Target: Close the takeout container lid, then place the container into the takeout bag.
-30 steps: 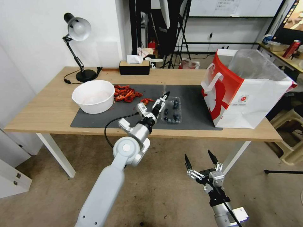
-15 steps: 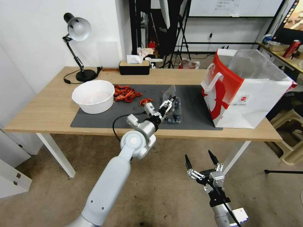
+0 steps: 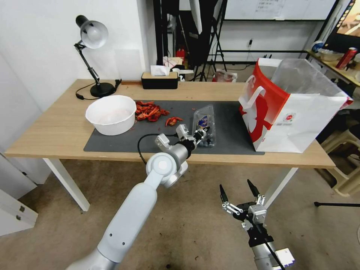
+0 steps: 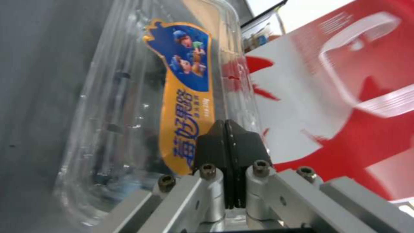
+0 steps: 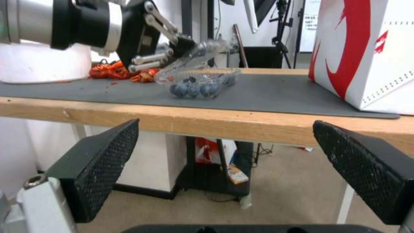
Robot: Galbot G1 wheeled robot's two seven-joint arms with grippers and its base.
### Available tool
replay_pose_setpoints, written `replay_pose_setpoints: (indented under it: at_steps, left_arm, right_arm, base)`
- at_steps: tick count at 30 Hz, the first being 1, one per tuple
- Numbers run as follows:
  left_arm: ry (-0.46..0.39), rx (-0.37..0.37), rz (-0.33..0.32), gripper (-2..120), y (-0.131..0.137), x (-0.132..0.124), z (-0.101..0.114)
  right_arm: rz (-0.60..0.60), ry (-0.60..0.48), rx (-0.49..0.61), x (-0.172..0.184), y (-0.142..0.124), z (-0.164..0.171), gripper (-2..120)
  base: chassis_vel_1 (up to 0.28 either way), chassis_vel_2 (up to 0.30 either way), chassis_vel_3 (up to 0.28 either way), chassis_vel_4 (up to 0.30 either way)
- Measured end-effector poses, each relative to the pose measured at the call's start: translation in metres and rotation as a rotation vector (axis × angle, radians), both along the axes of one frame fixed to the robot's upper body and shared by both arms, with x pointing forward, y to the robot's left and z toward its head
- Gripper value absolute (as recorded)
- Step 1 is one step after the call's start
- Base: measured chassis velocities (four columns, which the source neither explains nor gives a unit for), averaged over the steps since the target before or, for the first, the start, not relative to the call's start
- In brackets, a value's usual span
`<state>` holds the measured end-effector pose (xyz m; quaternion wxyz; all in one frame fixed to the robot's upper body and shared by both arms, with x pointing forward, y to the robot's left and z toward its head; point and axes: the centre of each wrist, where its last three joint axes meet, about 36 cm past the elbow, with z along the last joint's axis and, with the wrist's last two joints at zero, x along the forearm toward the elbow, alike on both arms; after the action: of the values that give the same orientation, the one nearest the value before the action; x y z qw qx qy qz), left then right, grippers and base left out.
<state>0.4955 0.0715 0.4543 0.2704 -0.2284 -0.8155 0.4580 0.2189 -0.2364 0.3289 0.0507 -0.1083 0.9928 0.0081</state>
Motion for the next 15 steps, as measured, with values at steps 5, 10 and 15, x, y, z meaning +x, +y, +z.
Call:
replay_pose_setpoints:
  at_steps: [5,10,15]
  left_arm:
    - [0.009,0.066,-0.007,0,-0.003,0.003,0.001]
    - [0.014,0.119,-0.016,0,-0.002,0.006,0.003]
    - [0.02,0.152,-0.013,0,0.0,0.009,0.005]
  right_arm:
    - [0.0,-0.002,0.001,0.002,-0.001,0.001,100]
    - [0.003,-0.002,0.012,0.005,-0.002,0.006,100]
    - [0.023,0.021,0.084,0.019,-0.007,0.023,100]
  base:
    - [0.0,0.0,0.0,0.0]
    - [0.0,0.0,0.0,0.0]
    - [0.0,0.0,0.0,0.0]
